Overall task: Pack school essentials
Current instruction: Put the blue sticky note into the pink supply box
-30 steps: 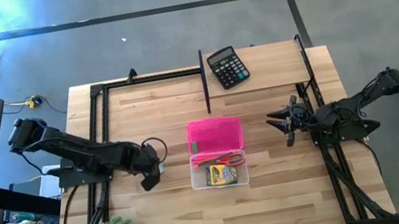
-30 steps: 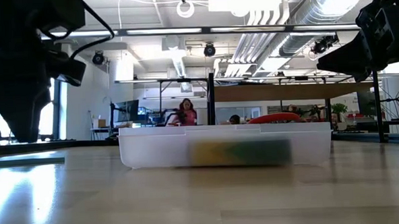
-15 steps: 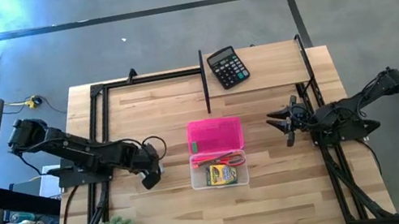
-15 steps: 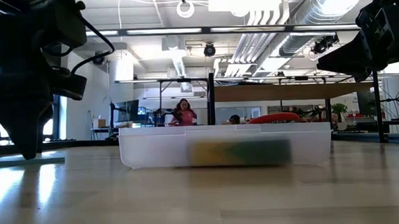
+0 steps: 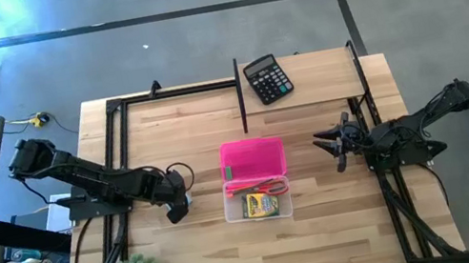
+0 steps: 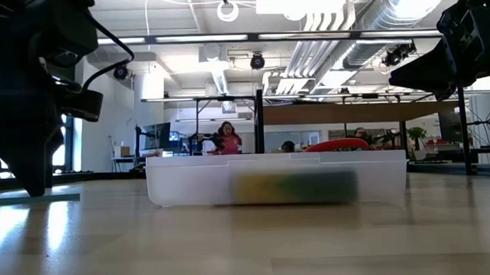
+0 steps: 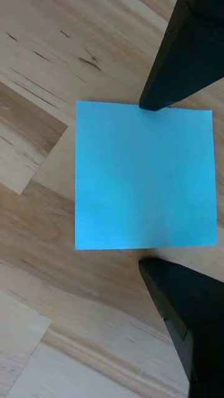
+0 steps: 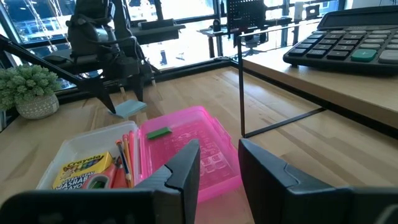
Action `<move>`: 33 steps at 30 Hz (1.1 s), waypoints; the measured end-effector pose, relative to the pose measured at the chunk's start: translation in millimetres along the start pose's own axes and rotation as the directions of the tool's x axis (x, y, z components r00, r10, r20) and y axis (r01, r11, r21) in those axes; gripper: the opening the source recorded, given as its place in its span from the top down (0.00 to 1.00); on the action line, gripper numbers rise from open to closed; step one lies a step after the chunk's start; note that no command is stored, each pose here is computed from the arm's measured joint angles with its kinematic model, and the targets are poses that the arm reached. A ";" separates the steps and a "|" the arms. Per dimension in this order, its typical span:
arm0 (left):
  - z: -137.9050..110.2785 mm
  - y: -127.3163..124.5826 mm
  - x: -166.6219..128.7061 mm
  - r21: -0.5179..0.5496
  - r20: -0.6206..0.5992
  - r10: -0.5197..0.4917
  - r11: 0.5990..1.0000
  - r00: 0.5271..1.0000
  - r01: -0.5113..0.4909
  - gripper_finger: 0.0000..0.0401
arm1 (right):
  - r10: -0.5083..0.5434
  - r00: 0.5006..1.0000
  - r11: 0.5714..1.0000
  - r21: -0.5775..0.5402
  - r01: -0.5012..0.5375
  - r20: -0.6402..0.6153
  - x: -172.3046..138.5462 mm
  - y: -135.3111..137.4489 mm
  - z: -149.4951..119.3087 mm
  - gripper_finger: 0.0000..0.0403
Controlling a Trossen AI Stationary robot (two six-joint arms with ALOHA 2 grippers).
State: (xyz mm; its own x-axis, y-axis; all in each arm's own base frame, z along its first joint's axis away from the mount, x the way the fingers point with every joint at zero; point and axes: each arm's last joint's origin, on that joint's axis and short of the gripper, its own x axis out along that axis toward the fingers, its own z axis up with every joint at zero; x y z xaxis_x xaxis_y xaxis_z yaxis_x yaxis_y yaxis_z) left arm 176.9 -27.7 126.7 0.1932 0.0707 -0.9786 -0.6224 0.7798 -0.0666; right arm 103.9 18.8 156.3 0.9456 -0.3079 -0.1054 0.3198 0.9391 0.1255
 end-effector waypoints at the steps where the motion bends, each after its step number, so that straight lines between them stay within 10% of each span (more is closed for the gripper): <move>1: -0.6 -0.4 0.0 -0.002 -0.001 0.001 1.000 1.000 -0.001 0.00 | 0.000 1.000 1.000 0.000 0.000 0.000 0.0 0.0 0.0 0.74; 33: -7.7 -6.9 -0.5 0.110 -0.030 -0.037 0.993 0.999 0.040 0.05 | 0.000 1.000 1.000 0.000 0.000 0.000 0.0 0.0 0.0 0.74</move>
State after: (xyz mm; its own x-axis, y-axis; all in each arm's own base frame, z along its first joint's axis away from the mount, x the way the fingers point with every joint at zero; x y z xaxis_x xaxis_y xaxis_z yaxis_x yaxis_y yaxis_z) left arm 175.2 -37.9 126.2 0.1928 0.0232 -0.9810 -0.5269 0.8458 -0.0836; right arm 103.9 18.7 156.3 0.9456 -0.3079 -0.1049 0.3198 0.9391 0.1259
